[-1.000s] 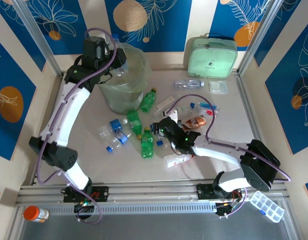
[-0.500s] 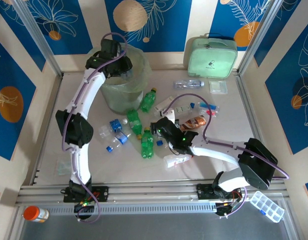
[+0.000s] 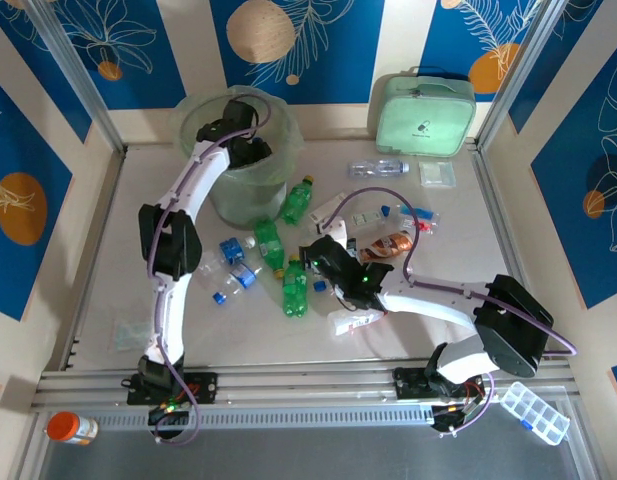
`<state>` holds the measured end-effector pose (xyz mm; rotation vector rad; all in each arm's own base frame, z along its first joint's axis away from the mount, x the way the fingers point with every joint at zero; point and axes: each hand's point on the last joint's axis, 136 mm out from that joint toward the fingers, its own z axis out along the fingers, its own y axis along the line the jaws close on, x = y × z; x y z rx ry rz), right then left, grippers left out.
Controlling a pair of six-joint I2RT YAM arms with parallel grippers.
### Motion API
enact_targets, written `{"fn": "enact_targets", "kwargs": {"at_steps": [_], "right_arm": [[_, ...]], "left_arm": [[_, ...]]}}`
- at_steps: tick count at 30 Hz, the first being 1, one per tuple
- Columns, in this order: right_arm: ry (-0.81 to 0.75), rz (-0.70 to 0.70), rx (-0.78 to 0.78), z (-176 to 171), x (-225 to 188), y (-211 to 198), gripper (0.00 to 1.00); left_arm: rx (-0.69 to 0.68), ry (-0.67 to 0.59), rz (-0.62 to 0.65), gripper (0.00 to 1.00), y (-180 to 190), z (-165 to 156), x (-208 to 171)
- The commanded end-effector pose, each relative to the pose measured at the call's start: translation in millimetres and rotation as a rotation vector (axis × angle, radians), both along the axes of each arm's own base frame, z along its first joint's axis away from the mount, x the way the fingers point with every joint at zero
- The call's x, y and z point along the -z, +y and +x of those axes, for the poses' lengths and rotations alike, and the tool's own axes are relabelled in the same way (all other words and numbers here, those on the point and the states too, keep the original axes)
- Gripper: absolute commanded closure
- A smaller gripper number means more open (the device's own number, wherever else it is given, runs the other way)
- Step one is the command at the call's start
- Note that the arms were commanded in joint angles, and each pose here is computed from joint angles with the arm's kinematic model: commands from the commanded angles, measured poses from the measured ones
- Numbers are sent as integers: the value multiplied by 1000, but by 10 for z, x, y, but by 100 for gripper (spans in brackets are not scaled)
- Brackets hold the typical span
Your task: Put the plastic bottles in the bin
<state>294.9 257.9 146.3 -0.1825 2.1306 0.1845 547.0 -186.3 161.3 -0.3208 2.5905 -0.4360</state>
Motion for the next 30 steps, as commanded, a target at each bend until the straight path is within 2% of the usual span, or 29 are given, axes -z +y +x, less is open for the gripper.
{"fn": "enact_targets", "kwargs": {"at_steps": [1,5,10,15,21,30], "right_arm": [[-40,4,10,48,-136,43,20],[-44,0,9,53,-140,49,20],[-46,-4,11,50,-142,39,20],[-56,-4,15,50,-173,24,20],[-65,2,17,42,-207,3,20],[-74,10,19,32,-225,-34,20]], "left_arm": [[28,-2,4,36,28,7,-35],[37,-13,-20,23,-11,-3,-83],[53,-45,-58,16,-63,-17,-240],[65,-88,-66,18,-47,-95,-491],[96,-200,-114,20,-70,-287,-1037],[178,-404,-172,22,-55,-827,-1966]]}}
